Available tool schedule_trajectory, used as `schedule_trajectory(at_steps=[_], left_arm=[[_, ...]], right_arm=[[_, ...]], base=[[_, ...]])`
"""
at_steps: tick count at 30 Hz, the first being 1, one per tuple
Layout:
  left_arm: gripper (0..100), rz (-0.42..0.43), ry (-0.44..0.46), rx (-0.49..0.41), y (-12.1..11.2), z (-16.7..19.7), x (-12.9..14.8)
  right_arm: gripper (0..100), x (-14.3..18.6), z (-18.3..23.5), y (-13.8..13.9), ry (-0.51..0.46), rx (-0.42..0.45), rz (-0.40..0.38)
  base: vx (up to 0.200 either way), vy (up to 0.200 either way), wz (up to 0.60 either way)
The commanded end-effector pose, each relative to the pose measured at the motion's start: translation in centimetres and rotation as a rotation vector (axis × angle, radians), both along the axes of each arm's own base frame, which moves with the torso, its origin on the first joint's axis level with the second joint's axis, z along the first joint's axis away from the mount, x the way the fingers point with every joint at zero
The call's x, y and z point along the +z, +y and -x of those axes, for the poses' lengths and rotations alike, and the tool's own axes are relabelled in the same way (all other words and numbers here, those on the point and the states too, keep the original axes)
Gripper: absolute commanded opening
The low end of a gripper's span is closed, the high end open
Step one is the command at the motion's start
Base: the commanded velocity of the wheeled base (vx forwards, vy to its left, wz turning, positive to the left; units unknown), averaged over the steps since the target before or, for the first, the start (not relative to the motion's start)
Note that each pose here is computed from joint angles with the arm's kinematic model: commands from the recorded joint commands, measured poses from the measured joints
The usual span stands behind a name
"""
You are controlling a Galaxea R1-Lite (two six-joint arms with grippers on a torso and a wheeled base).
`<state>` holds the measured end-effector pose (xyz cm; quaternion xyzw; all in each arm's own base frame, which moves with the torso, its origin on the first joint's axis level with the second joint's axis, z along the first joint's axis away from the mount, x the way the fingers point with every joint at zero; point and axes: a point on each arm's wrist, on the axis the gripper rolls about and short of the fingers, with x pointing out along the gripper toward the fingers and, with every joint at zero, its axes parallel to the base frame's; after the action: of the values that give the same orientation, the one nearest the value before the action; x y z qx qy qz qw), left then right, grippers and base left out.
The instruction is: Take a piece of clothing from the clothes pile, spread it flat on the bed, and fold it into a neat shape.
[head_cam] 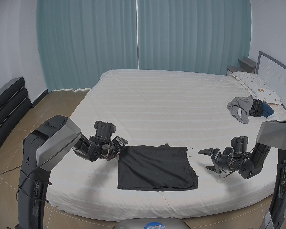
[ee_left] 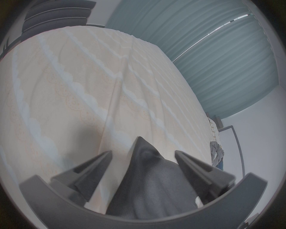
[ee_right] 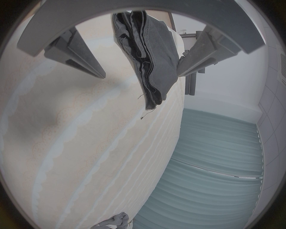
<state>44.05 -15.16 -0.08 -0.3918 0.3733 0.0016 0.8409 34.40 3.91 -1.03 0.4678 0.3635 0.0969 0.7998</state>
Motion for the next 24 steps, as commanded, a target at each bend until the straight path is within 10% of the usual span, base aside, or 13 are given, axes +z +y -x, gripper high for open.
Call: schedule_trajectory(at_steps=[1, 16, 24], left_arm=[[100, 0.041, -0.02, 0.034, 0.9, 0.8, 2.6], [100, 0.028, -0.177, 0.088, 7.3, 11.1, 14.7], [100, 0.083, -0.459, 0.066, 9.9, 23.1, 23.1]], right_arm=[[100, -0.1, -0.1, 0.1, -0.001, 0.0, 0.003], [100, 7.6, 3.7, 0.1, -0.205, -0.125, 0.167], [100, 16.5, 13.6, -1.9, -0.542, -0.269, 0.32]], base=[[0.0, 0.0, 0.0], [0.0, 0.0, 0.0], [0.0, 0.0, 0.0]])
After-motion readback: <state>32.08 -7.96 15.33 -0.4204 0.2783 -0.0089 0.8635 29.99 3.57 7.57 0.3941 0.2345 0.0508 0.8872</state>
